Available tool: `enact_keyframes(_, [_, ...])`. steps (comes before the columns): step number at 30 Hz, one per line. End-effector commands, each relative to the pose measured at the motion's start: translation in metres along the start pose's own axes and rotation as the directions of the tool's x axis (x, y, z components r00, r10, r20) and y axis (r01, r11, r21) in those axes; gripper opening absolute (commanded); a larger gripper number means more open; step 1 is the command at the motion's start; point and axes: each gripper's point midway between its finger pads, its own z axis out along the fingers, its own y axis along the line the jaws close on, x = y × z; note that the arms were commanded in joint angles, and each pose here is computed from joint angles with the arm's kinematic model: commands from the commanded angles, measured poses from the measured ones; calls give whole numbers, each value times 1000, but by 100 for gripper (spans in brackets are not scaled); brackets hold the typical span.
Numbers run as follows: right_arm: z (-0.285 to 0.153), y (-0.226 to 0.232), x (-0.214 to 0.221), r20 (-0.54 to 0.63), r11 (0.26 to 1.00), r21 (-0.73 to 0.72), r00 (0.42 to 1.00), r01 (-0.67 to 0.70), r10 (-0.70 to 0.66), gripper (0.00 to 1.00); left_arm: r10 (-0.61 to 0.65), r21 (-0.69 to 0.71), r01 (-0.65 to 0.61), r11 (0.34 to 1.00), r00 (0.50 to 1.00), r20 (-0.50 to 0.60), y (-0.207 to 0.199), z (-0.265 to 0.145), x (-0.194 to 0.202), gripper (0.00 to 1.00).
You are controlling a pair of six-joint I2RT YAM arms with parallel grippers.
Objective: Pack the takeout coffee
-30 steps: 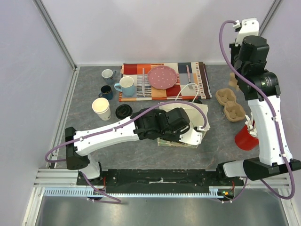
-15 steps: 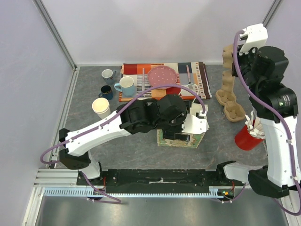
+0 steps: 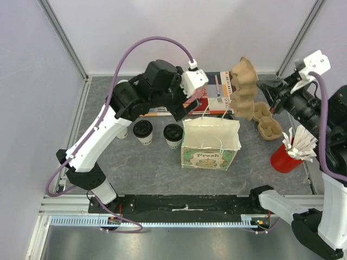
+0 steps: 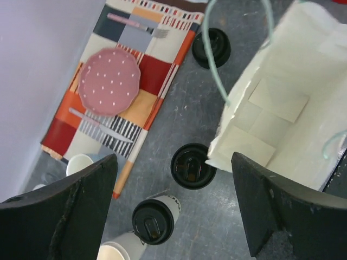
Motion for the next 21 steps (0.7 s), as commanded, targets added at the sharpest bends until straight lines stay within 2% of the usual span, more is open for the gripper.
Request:
enact_keyframes(1, [-8, 49, -2, 27, 965, -258, 998, -43, 52, 0, -147, 49, 146, 988, 989, 19, 4, 7, 5, 91])
enact_keyframes(5, [-3, 55, 19, -20, 954, -288, 997, -83, 81, 0, -185, 80, 188, 979, 981, -51, 0, 33, 34, 89])
enact_keyframes(9, [1, 62, 37, -77, 939, -316, 990, -138, 120, 0, -206, 149, 216, 965, 975, -82, -16, 48, 43, 88])
enact_keyframes(13, [2, 66, 47, -102, 932, -324, 985, -162, 136, 0, -221, 143, 238, 961, 967, -124, -18, 61, 53, 85])
enact_keyframes(16, [5, 68, 57, -127, 926, -334, 982, -176, 141, 0, -221, 161, 240, 957, 967, -128, -21, 63, 54, 80])
enact_keyframes(21, [8, 69, 74, -172, 927, -319, 974, -197, 148, 0, -217, 163, 242, 956, 963, -159, -25, 63, 67, 60])
